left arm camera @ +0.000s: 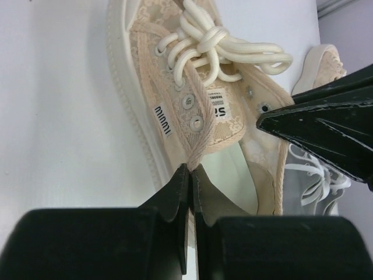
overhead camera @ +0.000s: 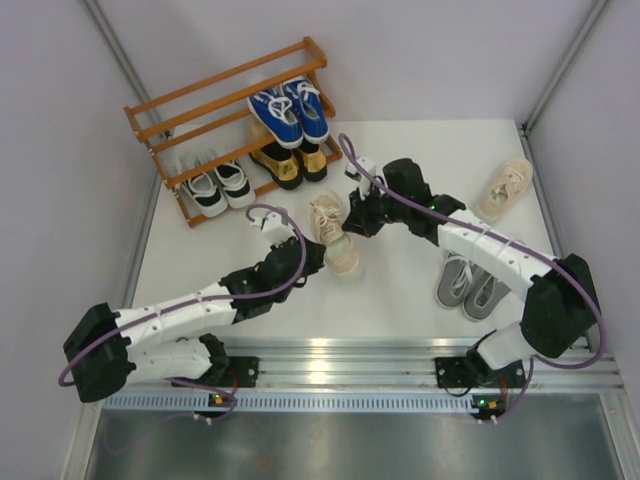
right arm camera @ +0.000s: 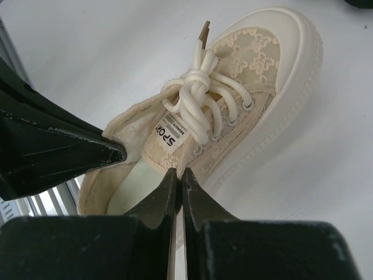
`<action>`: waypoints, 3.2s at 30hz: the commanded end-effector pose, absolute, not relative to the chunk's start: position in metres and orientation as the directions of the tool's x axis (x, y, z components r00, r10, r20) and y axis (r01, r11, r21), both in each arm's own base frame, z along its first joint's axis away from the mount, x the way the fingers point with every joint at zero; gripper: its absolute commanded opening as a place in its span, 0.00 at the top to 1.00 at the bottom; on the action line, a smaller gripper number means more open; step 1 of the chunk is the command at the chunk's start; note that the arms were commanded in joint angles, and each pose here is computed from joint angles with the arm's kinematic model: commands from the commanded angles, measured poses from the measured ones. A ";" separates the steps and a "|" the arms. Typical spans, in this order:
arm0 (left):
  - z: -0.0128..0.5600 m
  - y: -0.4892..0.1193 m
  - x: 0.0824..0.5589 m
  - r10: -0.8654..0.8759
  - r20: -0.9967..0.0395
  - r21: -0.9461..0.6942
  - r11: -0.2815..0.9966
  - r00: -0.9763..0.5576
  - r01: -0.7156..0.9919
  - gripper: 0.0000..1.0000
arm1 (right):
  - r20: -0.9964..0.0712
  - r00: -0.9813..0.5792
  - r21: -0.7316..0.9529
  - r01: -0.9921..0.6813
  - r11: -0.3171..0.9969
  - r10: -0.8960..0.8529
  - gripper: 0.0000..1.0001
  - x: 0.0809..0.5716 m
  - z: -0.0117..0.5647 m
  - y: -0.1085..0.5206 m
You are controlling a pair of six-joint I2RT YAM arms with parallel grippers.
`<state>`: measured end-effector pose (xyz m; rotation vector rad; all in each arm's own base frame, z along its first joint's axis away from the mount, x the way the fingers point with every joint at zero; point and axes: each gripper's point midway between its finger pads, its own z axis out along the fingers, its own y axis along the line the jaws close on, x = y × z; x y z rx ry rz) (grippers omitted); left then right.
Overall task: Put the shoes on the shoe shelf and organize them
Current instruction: Place the shoe at the center of the board, then pick up the shoe at the center of the board.
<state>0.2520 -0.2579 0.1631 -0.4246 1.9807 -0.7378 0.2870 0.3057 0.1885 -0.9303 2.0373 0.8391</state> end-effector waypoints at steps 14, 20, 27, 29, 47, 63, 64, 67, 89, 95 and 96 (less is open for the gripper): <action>0.078 -0.226 0.218 -0.168 -0.748 -0.327 0.935 -0.642 0.136 1.00 | -0.826 -0.378 0.292 -0.921 0.257 -0.418 0.56 0.256 0.151 0.329; 0.068 -0.222 0.212 -0.193 -0.735 -0.355 0.926 -0.650 0.127 1.00 | -0.846 -0.258 0.151 -0.955 0.254 -0.467 0.21 0.253 0.159 0.308; 0.084 -0.226 0.199 -0.214 -0.721 -0.432 0.883 -0.658 0.186 0.55 | -0.895 -0.164 0.096 -0.979 0.180 -0.414 0.03 0.247 0.180 0.260; 0.091 -0.226 0.194 -0.216 -0.717 -0.448 0.871 -0.663 0.200 0.42 | -0.914 -0.163 0.117 -0.983 0.144 -0.373 0.01 0.243 0.191 0.247; 0.058 -0.223 0.193 -0.193 -0.647 -0.335 0.941 -0.738 0.048 0.54 | -0.941 -0.118 0.043 -0.972 0.233 -0.319 0.01 0.251 0.207 0.212; 0.137 -0.186 0.212 -0.191 -0.813 -0.265 0.962 -0.550 0.059 1.00 | -0.944 -0.118 0.036 -0.965 0.259 -0.309 0.01 0.256 0.209 0.204; 0.146 -0.182 0.213 -0.192 -0.825 -0.262 0.963 -0.532 0.058 1.00 | -0.944 -0.117 0.035 -0.965 0.260 -0.309 0.01 0.256 0.209 0.203; 0.176 -0.163 0.213 -0.202 -0.857 -0.255 0.966 -0.473 0.049 1.00 | -0.944 -0.118 0.033 -0.964 0.265 -0.309 0.01 0.257 0.209 0.201; 0.284 -0.055 0.270 -0.223 -0.927 -0.177 0.969 -0.303 -0.173 1.00 | -0.952 -0.101 0.015 -0.958 0.285 -0.289 0.01 0.257 0.218 0.194; 0.300 -0.038 0.296 -0.347 -0.893 -0.293 0.931 -0.286 -0.216 1.00 | -0.954 -0.099 0.015 -0.958 0.286 -0.282 0.01 0.257 0.220 0.193; 0.302 -0.037 0.299 -0.358 -0.891 -0.304 0.928 -0.281 -0.216 1.00 | -0.954 -0.096 0.013 -0.958 0.285 -0.282 0.01 0.257 0.220 0.193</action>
